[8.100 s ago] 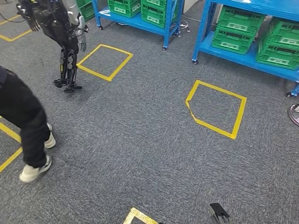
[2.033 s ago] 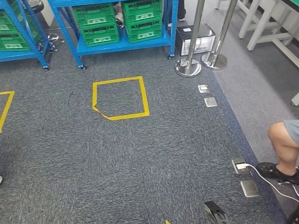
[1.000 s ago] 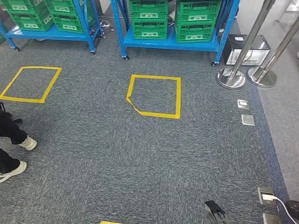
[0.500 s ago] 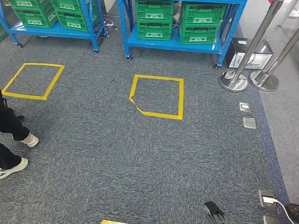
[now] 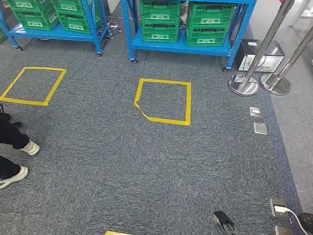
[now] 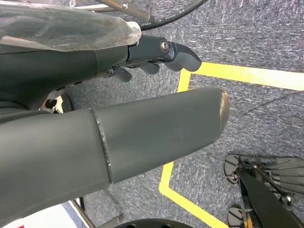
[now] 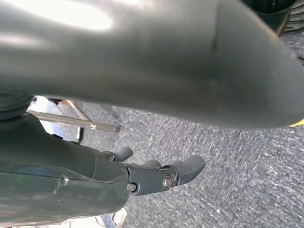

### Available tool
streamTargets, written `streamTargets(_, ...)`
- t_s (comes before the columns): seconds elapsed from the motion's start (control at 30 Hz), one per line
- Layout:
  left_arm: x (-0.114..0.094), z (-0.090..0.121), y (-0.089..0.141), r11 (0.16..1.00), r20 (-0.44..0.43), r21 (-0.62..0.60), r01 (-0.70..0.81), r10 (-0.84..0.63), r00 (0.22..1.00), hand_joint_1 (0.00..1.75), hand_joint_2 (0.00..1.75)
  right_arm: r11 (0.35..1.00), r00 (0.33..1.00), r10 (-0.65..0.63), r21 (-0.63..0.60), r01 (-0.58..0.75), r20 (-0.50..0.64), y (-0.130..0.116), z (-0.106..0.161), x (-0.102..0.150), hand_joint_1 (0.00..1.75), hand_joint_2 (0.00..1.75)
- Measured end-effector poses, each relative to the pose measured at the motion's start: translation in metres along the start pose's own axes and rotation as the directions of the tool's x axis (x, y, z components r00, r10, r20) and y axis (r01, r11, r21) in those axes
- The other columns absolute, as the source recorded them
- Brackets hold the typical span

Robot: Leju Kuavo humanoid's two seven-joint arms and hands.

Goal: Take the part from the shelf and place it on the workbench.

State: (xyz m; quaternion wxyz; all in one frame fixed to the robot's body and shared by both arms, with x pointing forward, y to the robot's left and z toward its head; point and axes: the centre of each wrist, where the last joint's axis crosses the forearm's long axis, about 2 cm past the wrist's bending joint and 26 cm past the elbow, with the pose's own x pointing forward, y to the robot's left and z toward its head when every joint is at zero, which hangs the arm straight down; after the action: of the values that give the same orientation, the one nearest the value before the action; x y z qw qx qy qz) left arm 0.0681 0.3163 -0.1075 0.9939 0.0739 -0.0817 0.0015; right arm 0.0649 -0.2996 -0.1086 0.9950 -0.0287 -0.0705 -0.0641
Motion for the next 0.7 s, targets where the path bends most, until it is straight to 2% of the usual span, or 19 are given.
streamTargets(0.7,0.0022,0.0001,-0.0008,1.0,0.009,-0.005,0.018,-0.018,1.0,0.0,0.0,1.0,1.0,-0.001,-0.001,0.001,0.001,-0.0004,0.0,-0.0034,0.0,0.0)
